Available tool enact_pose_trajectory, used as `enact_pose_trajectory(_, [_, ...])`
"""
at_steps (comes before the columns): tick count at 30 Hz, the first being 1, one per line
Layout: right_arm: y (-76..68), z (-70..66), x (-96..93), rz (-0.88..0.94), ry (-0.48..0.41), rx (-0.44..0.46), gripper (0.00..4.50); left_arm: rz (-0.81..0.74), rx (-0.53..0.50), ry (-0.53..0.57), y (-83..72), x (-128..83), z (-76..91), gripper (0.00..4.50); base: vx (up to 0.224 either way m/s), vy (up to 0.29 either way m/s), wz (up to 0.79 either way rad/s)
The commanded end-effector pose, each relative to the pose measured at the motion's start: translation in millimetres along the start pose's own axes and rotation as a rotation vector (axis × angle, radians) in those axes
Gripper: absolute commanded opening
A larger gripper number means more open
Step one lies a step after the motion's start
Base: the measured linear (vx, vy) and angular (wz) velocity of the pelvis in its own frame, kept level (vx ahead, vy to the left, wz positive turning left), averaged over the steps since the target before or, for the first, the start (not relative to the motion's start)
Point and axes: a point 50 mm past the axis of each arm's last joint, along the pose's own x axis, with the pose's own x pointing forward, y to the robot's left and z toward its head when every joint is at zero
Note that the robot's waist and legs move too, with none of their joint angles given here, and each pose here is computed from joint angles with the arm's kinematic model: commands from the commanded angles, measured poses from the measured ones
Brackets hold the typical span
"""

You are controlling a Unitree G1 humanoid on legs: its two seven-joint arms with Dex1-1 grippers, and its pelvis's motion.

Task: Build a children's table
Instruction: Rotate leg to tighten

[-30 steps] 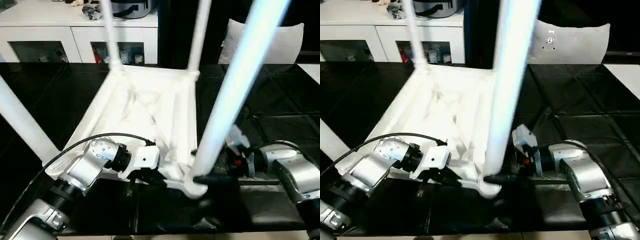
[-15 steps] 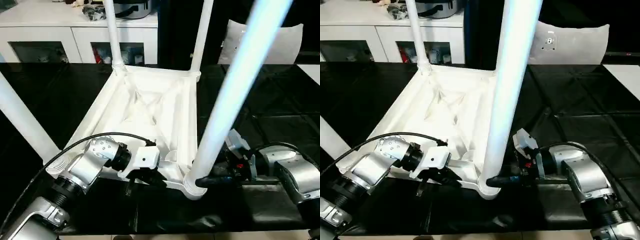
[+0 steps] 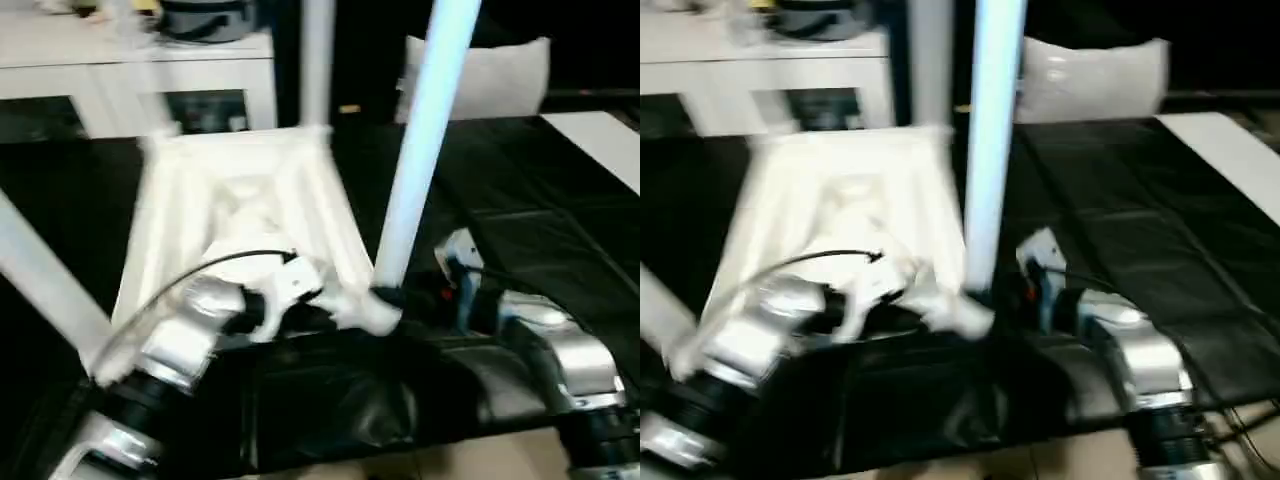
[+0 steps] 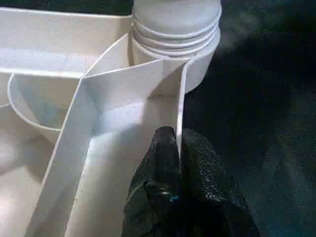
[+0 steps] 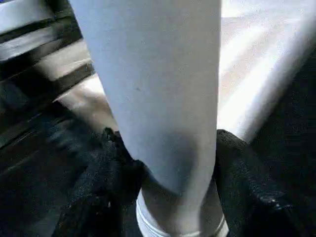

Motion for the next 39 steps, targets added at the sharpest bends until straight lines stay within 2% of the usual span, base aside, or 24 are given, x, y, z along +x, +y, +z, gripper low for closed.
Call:
enact_pose_trajectory(1, [21.3, -1.1, 26.5, 0.026, 0.017, 0.033, 1.99, -0.054, 0.054, -0.149, -20.6, 18.8, 35.0, 0.00, 0.000, 0.000, 0.00])
enact_pose_trajectory(5, [15.3, 2.6, 32.5, -0.127, -0.029, 0.032, 1.99, 0.034, 0.052, -0.152, -19.1, 28.6, 42.1, 0.00, 0.000, 0.000, 0.00])
enact_pose_trajectory(7, [15.3, 3.8, 32.4, -0.137, -0.042, 0.032, 2.52, 0.046, 0.054, -0.148, -18.8, 28.7, 43.1, 0.00, 0.000, 0.000, 0.00])
enact_pose_trajectory(14, [16.6, 6.6, 27.8, -0.127, -0.071, 0.005, 3.10, 0.072, 0.091, -0.118, -10.9, 20.7, 38.5, 0.00, 0.000, 0.000, 0.00])
enact_pose_trajectory(17, [14.7, 9.1, 20.3, -0.085, -0.094, 0.017, 3.47, 0.048, 0.116, -0.111, -7.6, 14.7, 33.7, 0.00, 0.000, 0.000, 0.00])
enact_pose_trajectory(19, [12.7, 10.2, 15.2, -0.055, -0.092, 0.014, 3.47, 0.029, 0.125, -0.102, -6.3, 11.9, 30.5, 0.00, 0.000, 0.000, 0.00])
enact_pose_trajectory(20, [12.4, 11.0, 11.5, -0.016, -0.092, 0.010, 3.66, 0.012, 0.132, -0.102, -5.9, 10.1, 28.9, 0.00, 0.000, 0.000, 0.00])
enact_pose_trajectory(25, [6.2, 14.6, -9.2, 0.124, -0.046, -0.064, 3.99, -0.077, 0.176, -0.083, -3.5, 0.9, 20.2, 0.00, 0.000, 0.000, 0.00])
enact_pose_trajectory(27, [-0.8, 14.9, -20.3, 0.179, 0.004, -0.147, 4.21, -0.182, 0.226, -0.076, -6.6, -6.0, 15.5, 0.00, 0.000, 0.000, 0.00])
enact_pose_trajectory(29, [-6.0, 15.9, -26.2, 0.210, 0.024, -0.183, 4.32, -0.248, 0.253, -0.057, -8.4, -9.8, 11.6, 0.00, 0.000, 0.000, 0.00])
enact_pose_trajectory(32, [-6.5, 16.6, -31.3, 0.283, 0.043, -0.200, 4.42, -0.299, 0.282, -0.030, -8.7, -12.5, 8.3, 0.00, 0.000, 0.000, 0.00])
enact_pose_trajectory(36, [-0.5, 14.7, -40.3, 0.489, 0.128, -0.204, 4.42, -0.418, 0.335, 0.015, -7.9, -20.1, 5.1, 0.00, 0.000, 0.000, 0.00])
enact_pose_trajectory(39, [1.2, 15.5, -41.3, 0.552, 0.129, -0.195, 4.27, -0.472, 0.355, 0.029, -8.0, -24.0, 4.9, 0.00, 0.000, 0.000, 0.00])
